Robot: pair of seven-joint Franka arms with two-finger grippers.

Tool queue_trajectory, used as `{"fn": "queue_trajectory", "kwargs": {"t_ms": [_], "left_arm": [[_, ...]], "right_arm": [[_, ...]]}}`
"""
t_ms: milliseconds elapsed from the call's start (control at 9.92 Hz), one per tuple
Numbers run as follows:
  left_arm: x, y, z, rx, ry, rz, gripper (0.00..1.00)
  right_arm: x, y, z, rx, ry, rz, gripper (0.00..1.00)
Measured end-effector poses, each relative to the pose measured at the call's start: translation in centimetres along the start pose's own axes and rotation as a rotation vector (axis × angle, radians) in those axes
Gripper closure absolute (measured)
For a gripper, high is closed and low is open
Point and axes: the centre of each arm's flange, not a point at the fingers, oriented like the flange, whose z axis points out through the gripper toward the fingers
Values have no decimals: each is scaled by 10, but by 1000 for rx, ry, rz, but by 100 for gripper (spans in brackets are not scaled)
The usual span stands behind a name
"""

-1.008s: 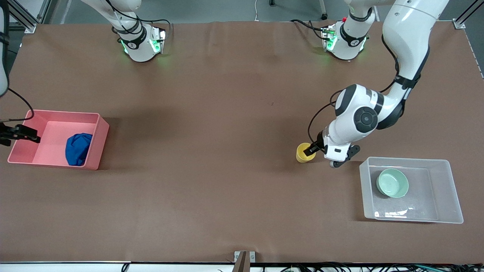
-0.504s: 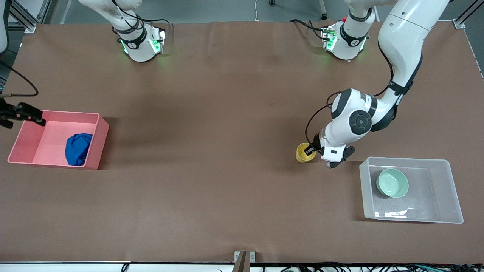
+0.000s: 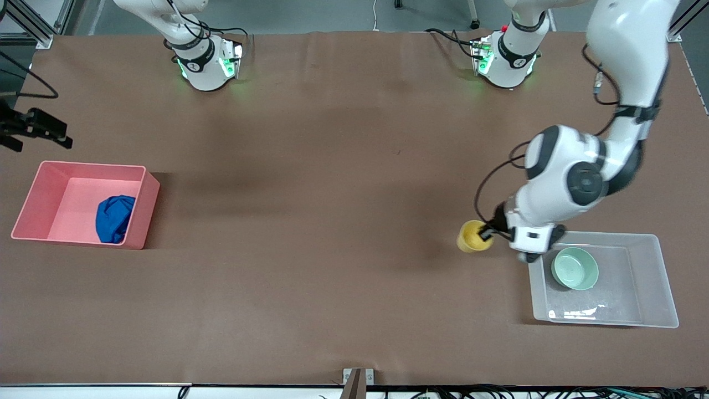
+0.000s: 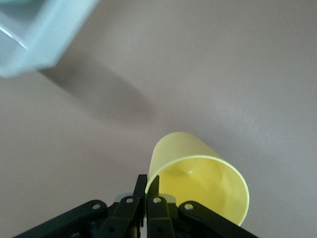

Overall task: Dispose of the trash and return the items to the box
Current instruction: 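Place the yellow cup into the green bowl in the clear bin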

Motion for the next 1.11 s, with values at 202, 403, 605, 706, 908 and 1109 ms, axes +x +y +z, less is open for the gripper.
{"fn": "queue_trajectory", "kwargs": {"t_ms": [202,403,605,706,908,1109], "left_arm": [[49,-36,-35,71,83,115,97],[102,-98,-32,101,72,235,97],[146,-155,-15,103,34,332,97],[163,-178,-4,107,21,371,97],[192,-205,25,118,6,401,97],[206,-201,44,97,1,399,97]], "right_arm": [[-10,-20,-6,1,1,-14,0],[-12,-27,-5,1,3,-25,0],[-10,-25,-9,-2,29,-22,0],[-9,-25,-12,-3,41,-21,0],[-7,-23,-16,-4,50,-19,0],[3,-23,-15,-6,51,-19,0]]}}
